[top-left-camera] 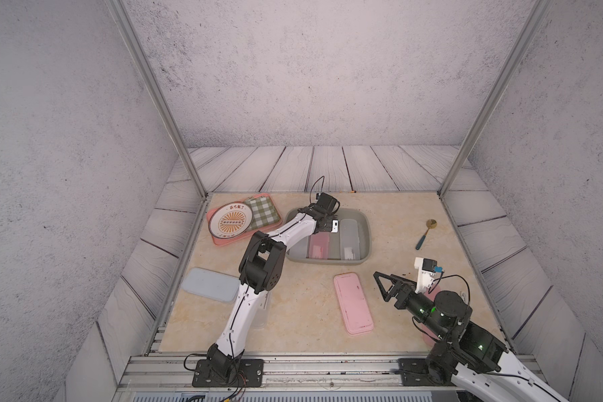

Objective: Put the pencil case into the storage box
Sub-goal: Place the pencil case at the storage box, then pick up the pencil case from the center of the board.

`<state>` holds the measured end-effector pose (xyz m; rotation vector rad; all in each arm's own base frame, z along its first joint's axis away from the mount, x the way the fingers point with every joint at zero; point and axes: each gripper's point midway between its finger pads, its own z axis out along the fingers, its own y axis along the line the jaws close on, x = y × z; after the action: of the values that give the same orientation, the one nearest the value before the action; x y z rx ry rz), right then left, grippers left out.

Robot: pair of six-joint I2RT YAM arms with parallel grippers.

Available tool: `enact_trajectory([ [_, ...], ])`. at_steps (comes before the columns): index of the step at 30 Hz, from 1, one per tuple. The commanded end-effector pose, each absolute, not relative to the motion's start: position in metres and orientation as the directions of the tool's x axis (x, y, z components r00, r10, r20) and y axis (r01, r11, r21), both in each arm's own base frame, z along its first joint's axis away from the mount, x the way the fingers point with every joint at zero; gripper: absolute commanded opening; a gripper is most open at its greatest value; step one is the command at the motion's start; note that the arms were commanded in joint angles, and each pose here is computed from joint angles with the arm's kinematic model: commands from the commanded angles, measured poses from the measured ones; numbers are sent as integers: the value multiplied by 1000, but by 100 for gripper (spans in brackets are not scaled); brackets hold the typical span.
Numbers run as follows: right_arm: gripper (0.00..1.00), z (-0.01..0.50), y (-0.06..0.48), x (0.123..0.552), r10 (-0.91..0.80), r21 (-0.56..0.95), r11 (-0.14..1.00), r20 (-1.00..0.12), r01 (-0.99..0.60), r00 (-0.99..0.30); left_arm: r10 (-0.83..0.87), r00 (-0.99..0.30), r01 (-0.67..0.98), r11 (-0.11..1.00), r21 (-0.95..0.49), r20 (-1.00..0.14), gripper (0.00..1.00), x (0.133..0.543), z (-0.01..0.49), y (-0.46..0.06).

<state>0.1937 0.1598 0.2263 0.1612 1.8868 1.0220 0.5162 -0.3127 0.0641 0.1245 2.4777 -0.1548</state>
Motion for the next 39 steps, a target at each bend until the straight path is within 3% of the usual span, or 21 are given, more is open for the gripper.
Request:
enact_trajectory([
  [1,99,225,160,195,504,712,642,-673,-286,-542,35,-773,131,986,-106,-634,100,515,97,-313],
  [5,99,218,158,195,497,706,656,-671,-268,-550,50,-709,170,980,-103,-704,100,503,161,-302],
  [9,99,213,148,195,509,700,681,-663,-215,-549,181,-615,259,966,20,-767,100,476,233,-270],
  [14,99,213,133,194,496,661,731,-686,-170,-533,402,-611,315,914,256,-682,100,417,258,-200],
  [18,99,223,134,194,455,624,759,-711,-184,-537,439,-717,380,897,226,-542,100,359,230,-145],
  [25,94,236,164,208,361,578,782,-726,-235,-585,212,-908,162,973,163,-362,90,295,184,-67],
  [28,94,232,180,216,335,576,779,-715,-246,-614,117,-929,82,990,115,-352,85,280,163,-56],
  [34,95,229,194,223,353,609,754,-691,-245,-631,-44,-968,-38,999,-28,-247,89,250,112,-68],
  [39,95,229,190,219,375,629,741,-678,-235,-633,-67,-983,-53,995,-85,-171,90,227,71,-75],
])
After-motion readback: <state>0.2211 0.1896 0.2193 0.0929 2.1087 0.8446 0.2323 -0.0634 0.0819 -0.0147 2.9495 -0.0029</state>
